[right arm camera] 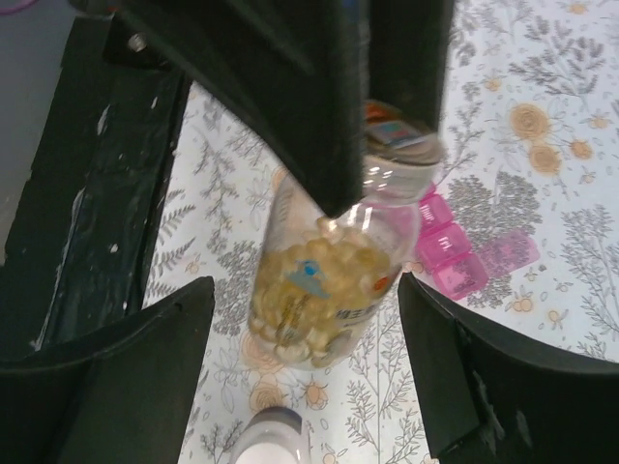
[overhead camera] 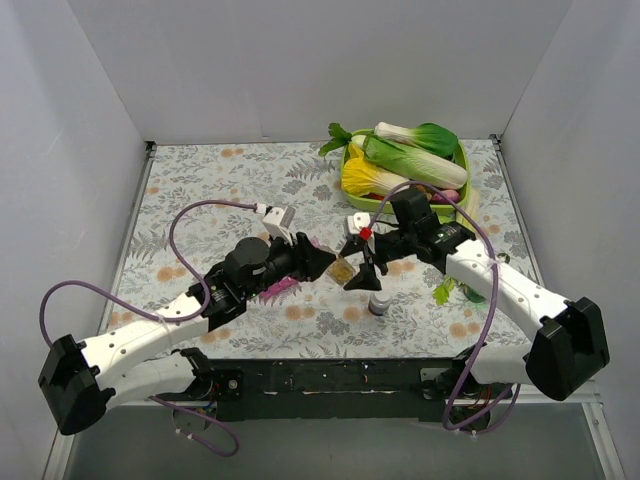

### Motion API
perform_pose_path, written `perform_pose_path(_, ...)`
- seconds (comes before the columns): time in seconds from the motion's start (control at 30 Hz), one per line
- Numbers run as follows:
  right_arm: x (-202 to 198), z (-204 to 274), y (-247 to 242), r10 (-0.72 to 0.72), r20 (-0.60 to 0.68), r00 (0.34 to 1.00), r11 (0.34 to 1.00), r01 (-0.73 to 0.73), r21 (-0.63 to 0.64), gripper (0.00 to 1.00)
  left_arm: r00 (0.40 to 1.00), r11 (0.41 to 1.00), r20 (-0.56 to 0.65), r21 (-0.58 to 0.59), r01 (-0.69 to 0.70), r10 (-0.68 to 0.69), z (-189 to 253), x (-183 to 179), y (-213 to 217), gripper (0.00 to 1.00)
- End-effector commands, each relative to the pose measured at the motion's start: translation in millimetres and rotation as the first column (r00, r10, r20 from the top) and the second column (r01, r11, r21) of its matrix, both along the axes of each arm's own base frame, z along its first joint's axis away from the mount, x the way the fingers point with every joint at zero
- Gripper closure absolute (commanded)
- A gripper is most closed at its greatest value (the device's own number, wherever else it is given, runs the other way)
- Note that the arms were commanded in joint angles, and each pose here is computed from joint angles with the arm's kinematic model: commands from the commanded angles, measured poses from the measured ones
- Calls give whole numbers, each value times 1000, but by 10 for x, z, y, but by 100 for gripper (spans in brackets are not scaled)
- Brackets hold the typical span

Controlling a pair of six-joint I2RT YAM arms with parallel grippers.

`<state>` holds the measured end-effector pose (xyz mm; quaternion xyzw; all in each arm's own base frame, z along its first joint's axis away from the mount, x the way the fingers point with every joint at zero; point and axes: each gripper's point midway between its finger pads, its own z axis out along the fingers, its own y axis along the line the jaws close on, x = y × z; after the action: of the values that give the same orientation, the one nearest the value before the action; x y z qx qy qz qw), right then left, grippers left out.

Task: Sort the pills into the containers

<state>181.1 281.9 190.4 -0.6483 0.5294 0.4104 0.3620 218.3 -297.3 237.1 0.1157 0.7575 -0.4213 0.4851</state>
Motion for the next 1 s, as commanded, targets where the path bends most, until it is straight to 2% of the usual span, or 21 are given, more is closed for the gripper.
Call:
perform_pose_path(0.0,293,406,261,-160,-87,983,983,167,79,17,985,977,-59,-137,-166,159,255,141,168,100)
perform_pose_path(0.27,285,539,428,-157,-224,962,973,190,134,21,955,920,-106,-255,-297,278,481,276,306,100)
perform_pose_path(0.47,292,579,515,-131,-248,960,972,174,159,22,946,898,-143,-302,-321,291,536,292,318,100)
perform_pose_path(0.67,309,542,533,-127,-259,958,972,172,159,31,946,886,-175,-338,-318,273,520,271,309,100)
perform_pose_path(0.77,266,547,539,-100,-263,960,975,147,165,54,947,882,-186,-354,-312,260,517,254,310,100)
perform_pose_path(0.8,262,560,543,-93,-259,961,976,140,169,73,948,882,-185,-357,-309,257,510,247,315,100)
perform_pose_path(0.87,247,603,529,-80,-238,968,976,124,178,88,953,889,-186,-352,-292,239,485,215,319,100)
perform_pose_path(0.9,212,564,501,-78,-248,966,981,119,156,92,954,895,-182,-338,-290,240,457,225,353,96)
perform_pose_path(0.93,216,606,485,-67,-204,977,981,102,165,93,961,901,-160,-342,-269,226,489,184,389,63)
perform_pose_path(0.97,179,592,460,-48,-191,980,984,79,161,93,979,922,-131,-338,-191,155,513,79,344,43)
